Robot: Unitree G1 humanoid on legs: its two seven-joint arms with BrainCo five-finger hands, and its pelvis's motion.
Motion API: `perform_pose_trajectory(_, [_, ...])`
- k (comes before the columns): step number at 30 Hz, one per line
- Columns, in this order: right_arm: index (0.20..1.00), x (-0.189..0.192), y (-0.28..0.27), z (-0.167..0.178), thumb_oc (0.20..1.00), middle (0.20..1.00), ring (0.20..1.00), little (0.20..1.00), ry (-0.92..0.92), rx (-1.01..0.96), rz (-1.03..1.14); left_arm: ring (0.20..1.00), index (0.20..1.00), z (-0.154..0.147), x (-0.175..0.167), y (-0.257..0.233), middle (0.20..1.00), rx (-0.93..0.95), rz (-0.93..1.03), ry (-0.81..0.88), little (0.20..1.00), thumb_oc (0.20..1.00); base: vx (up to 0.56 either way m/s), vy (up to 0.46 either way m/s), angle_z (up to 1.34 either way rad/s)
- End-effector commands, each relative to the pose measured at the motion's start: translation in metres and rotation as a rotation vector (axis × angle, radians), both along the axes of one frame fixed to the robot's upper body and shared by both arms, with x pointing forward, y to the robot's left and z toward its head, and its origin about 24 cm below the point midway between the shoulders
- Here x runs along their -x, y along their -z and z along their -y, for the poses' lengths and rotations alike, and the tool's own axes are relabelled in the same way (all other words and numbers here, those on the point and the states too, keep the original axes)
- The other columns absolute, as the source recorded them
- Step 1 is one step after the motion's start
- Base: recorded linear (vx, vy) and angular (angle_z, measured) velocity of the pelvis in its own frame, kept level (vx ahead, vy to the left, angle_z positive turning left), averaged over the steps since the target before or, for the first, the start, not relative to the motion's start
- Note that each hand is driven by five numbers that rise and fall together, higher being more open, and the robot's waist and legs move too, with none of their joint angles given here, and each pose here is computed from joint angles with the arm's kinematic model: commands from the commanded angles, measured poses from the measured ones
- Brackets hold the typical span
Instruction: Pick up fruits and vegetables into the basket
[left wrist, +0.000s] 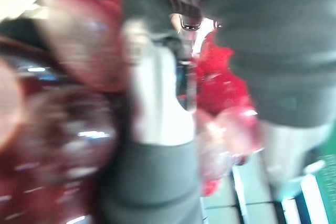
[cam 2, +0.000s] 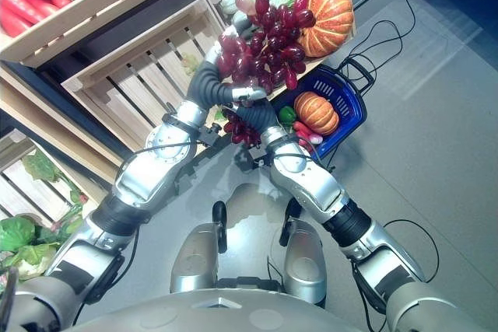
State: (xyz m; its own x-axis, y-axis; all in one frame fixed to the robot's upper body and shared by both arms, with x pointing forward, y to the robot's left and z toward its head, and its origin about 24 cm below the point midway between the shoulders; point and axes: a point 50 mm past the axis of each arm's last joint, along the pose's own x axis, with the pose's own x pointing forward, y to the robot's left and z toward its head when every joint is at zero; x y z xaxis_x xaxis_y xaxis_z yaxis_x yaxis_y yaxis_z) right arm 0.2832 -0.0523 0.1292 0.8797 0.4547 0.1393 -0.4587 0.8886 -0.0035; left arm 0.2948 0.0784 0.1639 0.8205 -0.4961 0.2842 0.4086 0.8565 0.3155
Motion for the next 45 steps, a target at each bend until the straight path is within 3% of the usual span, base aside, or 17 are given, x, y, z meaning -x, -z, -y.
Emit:
perform_pose_trajectory(1, [0.2,0.023,-0.09,-0.021,0.2,0.2,0.2,0.2,-0.198,-0.273,0.361,1.0,1.0,0.018,0.016,0.058,1.0,-0.103,-0.322,0.16,1.0,1.0,0.0,0.0,0.0])
perform_pose_trajectory(7, [0.2,0.001,-0.093,0.017,0.2,0.2,0.2,0.2,-0.043,-0.231,0.372,1.0,1.0,-0.014,0.026,0.117,1.0,0.044,-0.644,0.07,1.0,1.0,0.0,0.0,0.0])
perform_pose_trajectory(20, [0.2,-0.021,-0.093,0.11,0.2,0.2,0.2,0.2,0.283,-0.179,0.4,1.0,1.0,-0.096,0.059,0.18,1.0,0.067,-0.73,-0.237,1.0,1.0,-0.06,-0.013,-0.01])
perform_pose_trajectory(33, [0.2,-0.045,-0.069,0.178,0.2,0.2,0.2,0.2,0.447,-0.135,0.209,1.0,1.0,-0.099,0.087,0.209,1.0,0.084,-0.87,-0.157,1.0,1.0,-0.07,0.014,0.01])
perform_pose_trajectory(45, [0.2,-0.073,-0.054,0.241,0.2,0.2,0.2,0.2,0.543,-0.11,-0.032,1.0,1.0,-0.108,0.082,0.199,1.0,0.199,-0.762,-0.222,1.0,1.0,-0.05,-0.027,0.08])
